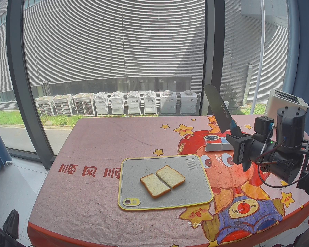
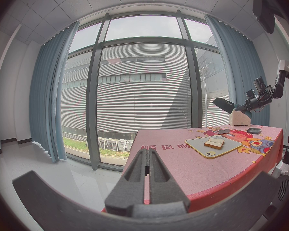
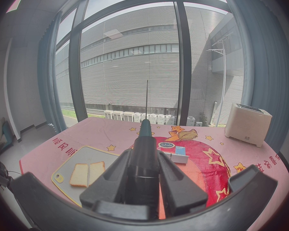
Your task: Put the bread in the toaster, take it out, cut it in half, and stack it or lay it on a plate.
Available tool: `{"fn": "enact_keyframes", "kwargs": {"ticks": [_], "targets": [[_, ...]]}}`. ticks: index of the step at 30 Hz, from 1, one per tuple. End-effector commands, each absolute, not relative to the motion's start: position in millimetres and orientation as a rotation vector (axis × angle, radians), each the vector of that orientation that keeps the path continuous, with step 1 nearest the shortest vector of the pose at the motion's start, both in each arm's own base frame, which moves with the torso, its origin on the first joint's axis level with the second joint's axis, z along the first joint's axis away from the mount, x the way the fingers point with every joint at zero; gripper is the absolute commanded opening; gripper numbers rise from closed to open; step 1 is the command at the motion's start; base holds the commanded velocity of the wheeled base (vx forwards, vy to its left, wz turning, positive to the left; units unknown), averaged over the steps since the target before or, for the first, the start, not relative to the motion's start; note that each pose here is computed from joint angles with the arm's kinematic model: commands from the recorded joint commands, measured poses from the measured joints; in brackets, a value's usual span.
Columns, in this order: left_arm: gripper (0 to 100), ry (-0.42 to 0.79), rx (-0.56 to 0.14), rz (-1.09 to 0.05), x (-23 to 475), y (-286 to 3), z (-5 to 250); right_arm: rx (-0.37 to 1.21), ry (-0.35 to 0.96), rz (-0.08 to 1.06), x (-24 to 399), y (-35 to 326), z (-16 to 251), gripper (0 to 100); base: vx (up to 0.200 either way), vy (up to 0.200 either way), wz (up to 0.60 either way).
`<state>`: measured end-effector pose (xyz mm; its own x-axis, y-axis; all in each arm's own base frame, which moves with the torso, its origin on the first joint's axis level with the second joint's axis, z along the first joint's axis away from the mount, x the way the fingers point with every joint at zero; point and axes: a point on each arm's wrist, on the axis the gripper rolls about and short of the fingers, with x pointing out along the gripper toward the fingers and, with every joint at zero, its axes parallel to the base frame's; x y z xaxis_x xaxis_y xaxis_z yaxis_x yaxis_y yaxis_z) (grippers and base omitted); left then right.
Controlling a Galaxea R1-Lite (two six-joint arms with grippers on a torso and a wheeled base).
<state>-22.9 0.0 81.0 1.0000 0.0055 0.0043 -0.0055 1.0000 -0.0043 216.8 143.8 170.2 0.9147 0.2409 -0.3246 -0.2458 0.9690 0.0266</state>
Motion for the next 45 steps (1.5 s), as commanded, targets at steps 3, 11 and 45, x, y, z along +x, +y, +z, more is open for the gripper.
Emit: {"fn": "enact_keyframes", "kwargs": {"ticks": [3, 11, 45], "targets": [[0, -0.003, -0.005, 0.006, -22.8, 0.0, 75.8, 0.029, 0.333, 0.228, 220.1, 145.1, 172.7, 0, 0.000, 0.000, 0.00], [0, -0.003, -0.005, 0.006, -22.8, 0.0, 75.8, 0.041, 0.347, 0.185, 224.4, 144.4, 167.5, 0, 0.000, 0.000, 0.00], [0, -0.003, -0.005, 0.006, -22.8, 0.0, 75.8, 0.079, 0.493, 0.106, 197.2, 116.6, 128.6, 0, 0.000, 0.000, 0.00]]}}
